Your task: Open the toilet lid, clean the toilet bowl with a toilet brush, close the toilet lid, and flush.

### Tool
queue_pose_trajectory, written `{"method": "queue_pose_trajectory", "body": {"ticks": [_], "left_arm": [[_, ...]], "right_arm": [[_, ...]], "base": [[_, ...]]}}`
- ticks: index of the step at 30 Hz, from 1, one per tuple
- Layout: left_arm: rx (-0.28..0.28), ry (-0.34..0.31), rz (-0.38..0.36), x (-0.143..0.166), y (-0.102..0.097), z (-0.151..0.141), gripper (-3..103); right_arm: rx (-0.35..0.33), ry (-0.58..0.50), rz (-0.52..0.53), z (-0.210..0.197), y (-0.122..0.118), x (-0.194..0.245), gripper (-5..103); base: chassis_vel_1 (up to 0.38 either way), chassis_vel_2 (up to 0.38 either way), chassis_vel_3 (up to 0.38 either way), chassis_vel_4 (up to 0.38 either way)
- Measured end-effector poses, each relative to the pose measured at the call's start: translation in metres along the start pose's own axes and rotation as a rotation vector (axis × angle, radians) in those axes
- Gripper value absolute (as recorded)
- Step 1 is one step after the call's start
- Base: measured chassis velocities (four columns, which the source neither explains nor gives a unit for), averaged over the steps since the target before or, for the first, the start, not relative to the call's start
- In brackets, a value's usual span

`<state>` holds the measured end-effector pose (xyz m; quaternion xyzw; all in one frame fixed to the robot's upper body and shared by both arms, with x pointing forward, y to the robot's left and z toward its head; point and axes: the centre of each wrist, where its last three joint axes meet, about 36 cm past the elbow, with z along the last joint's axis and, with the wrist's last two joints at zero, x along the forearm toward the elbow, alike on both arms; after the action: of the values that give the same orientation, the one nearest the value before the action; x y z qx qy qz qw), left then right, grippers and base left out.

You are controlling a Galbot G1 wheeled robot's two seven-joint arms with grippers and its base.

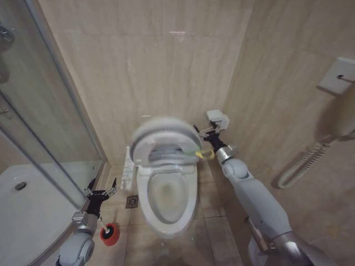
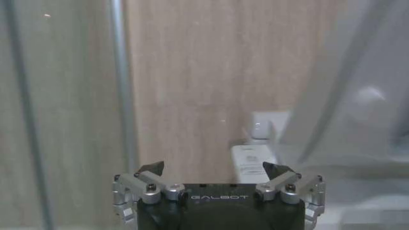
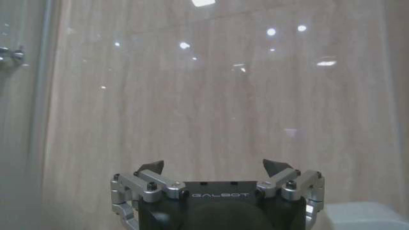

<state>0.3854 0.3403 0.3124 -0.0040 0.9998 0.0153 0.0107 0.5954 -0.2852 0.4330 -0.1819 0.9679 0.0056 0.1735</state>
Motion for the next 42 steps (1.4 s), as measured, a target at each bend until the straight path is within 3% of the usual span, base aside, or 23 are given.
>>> {"method": "queue_pose_trajectory", "body": {"ticks": [9,25,34,42], "left_arm": [[0.000,0.000,0.000,0.000,0.000,0.000,100],[0.000,0.000,0.000,0.000,0.000,0.000,100],[0.000,0.000,0.000,0.000,0.000,0.000,100],[0.000,0.000,0.000,0.000,0.000,0.000,100]], "right_arm": [[-0.005,-0.009,0.027,-0.001,-0.006,0.021,100],[0.014,-0.041,0.096,-0.020,-0.028,0.018,100],[0.011,-0.002,0.214,-0.004,-0.030,0.016,100],[-0.001,0.035,0.230,0.004,-0.022,0.050,100]], "base": [[0.018,0.030,0.015,0.007],[0.000,0.000,0.000,0.000],[0.000,0.000,0.000,0.000],[0.000,0.000,0.000,0.000]]}}
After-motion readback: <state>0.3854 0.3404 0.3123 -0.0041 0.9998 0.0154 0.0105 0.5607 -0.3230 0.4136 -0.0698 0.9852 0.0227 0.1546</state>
